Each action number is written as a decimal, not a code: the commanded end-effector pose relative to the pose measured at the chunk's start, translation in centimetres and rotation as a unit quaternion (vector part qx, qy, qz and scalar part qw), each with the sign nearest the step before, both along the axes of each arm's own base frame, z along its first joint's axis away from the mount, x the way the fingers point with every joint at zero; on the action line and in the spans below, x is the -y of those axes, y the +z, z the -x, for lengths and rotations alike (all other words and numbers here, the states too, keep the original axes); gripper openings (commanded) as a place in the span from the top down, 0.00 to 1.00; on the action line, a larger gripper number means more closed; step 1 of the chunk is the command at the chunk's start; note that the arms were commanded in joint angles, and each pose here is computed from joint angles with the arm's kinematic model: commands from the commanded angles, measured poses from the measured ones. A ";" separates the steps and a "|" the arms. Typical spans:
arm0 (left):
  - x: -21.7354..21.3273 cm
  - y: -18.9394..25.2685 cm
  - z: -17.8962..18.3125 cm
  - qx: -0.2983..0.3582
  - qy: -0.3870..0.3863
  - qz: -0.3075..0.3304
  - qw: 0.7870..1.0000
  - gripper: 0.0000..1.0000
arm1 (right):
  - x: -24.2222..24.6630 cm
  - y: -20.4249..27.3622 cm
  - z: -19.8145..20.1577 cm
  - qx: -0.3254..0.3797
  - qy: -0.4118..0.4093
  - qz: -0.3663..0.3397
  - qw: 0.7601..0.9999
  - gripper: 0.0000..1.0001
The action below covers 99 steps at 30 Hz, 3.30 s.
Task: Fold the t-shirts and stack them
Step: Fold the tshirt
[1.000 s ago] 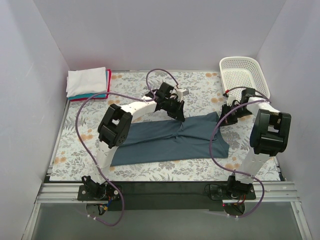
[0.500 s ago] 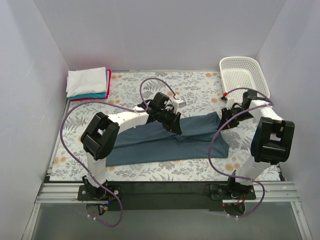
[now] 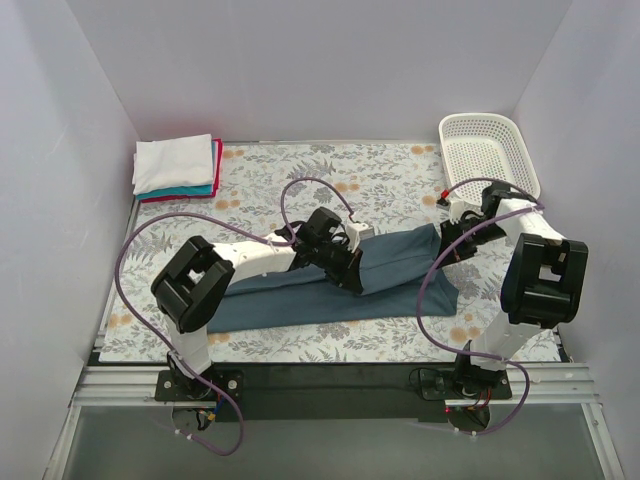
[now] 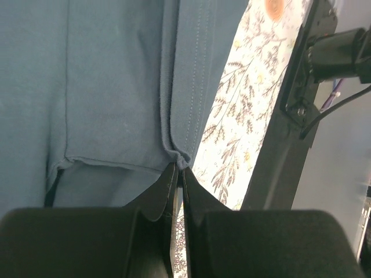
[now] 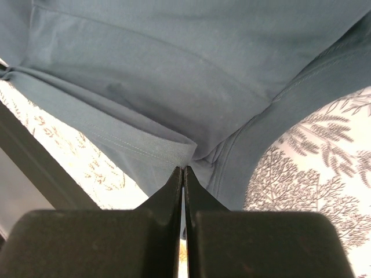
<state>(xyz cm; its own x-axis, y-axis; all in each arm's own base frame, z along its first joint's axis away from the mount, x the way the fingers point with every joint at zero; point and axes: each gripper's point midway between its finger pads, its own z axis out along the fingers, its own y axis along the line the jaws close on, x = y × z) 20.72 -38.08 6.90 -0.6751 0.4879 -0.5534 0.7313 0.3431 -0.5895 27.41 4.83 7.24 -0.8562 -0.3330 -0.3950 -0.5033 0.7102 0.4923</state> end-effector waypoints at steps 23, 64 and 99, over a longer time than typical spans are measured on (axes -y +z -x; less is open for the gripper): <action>-1.8 0.5 -6.8 0.050 0.086 -0.021 0.995 1.00 | -1.1 0.3 -5.7 0.036 0.028 0.009 0.999 0.99; -24.4 -2.9 -13.5 -0.049 0.280 -0.066 0.956 0.67 | -1.6 -5.6 -12.5 -0.014 -0.083 0.031 0.996 0.93; -34.6 2.2 -15.3 0.079 0.298 -0.153 0.939 0.87 | -11.0 4.8 -12.1 0.118 -0.005 0.034 0.992 0.79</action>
